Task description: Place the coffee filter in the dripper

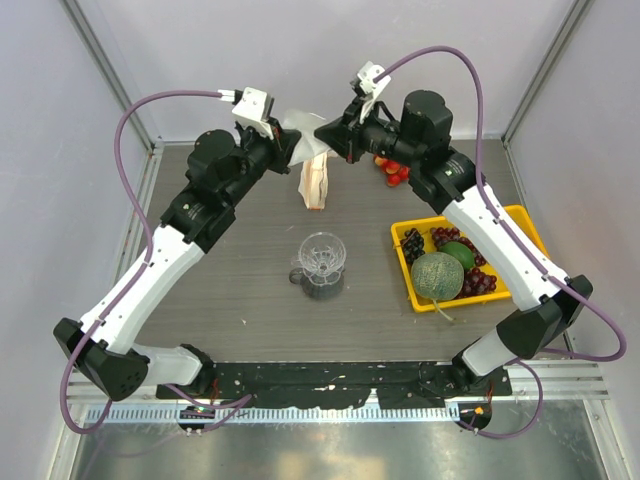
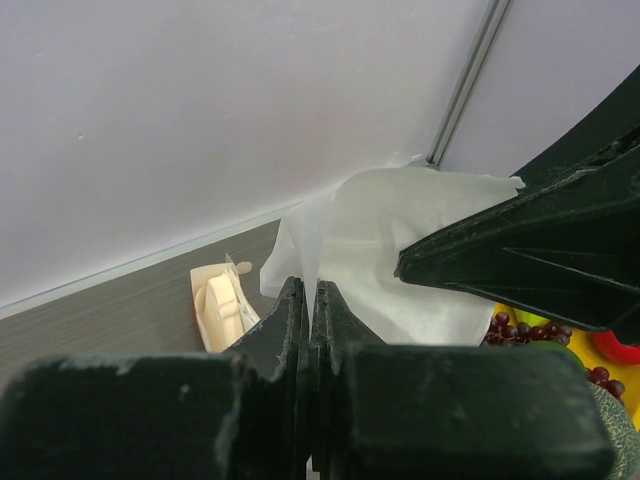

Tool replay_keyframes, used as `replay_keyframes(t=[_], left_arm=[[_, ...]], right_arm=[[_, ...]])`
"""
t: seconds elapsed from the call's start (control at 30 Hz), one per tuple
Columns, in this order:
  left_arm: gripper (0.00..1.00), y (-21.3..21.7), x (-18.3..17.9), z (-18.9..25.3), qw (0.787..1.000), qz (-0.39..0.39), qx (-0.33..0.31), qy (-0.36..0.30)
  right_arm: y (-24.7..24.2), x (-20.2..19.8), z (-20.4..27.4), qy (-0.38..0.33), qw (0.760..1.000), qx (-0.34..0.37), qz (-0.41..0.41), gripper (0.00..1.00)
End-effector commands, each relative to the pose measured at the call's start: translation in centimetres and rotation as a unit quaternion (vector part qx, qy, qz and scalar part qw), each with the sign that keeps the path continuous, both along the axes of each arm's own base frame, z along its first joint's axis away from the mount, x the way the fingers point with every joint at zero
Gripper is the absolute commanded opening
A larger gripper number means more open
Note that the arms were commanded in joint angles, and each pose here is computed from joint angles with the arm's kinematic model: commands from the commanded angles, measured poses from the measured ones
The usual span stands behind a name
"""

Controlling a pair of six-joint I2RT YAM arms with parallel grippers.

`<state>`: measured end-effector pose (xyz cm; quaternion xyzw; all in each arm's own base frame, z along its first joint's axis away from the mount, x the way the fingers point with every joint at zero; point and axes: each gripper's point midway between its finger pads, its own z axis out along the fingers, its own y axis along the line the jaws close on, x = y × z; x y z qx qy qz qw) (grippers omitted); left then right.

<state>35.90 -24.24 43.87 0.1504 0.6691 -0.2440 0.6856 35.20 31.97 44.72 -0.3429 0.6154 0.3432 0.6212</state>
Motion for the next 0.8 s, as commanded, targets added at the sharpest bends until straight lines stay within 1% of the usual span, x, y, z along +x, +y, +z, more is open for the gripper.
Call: replay_keyframes(t=[0.0,0.13,0.17,0.2,0.23,0.27,0.33,0.4,0.57,0.63,0.67,0.77], left_arm=[[0.0,-0.6,-0.6,2.8,0.999,-0.017,-0.028,-0.032],[0.0,-0.1,-0.8,2.9,0.999,-0.013,-0.027,-0.035],[0.0,-0.1,-0.7,2.7,0.999,-0.009,-0.026,-0.035],[0.0,0.1,-0.8,2.8,0.999,-0.008,-0.026,-0.038],[0.0,0.2,-0.8,2.8,0.999,-0.005,-0.025,-0.04],[0.0,0.3,-0.7,2.9,0.999,-0.002,-0.025,-0.041],[0.0,0.2,-0.6,2.7,0.999,-0.003,-0.021,-0.042],[0.0,0.1,-0.6,2.8,0.999,-0.005,-0.021,-0.044],[0.0,-0.4,-0.7,3.0,0.998,-0.016,-0.027,-0.047],[0.0,-0.5,-0.6,2.8,0.999,-0.017,-0.027,-0.044],[0.0,-0.5,-0.6,2.8,0.999,-0.017,-0.027,-0.043],[0.0,-0.5,-0.5,2.8,0.999,-0.016,-0.031,-0.041]], right_arm=[[0.2,-2.2,3.6,-0.042,0.998,0.036,0.039,0.05],[-0.7,-0.9,3.5,-0.037,0.999,0.034,-0.003,0.05],[-1.2,-0.2,3.6,-0.035,0.998,0.034,-0.027,0.09],[-1.6,0.1,3.3,-0.025,0.998,0.031,-0.04,0.19],[-1.9,0.5,3.4,-0.022,0.998,0.03,-0.056,0.38],[-2.1,0.6,3.1,-0.017,0.998,0.026,-0.063,0.43],[-2.3,0.7,2.9,0.0,0.997,0.033,-0.073,0.62],[-2.5,0.9,2.8,0.011,0.996,0.038,-0.083,0.68],[-2.3,1.1,2.8,0.018,0.995,0.048,-0.083,0.68],[-2.0,1.1,2.8,0.02,0.995,0.051,-0.077,0.66],[-1.9,1.1,2.8,0.022,0.995,0.056,-0.077,0.65],[-1.7,0.6,3.4,0.024,0.994,0.085,-0.065,0.64]])
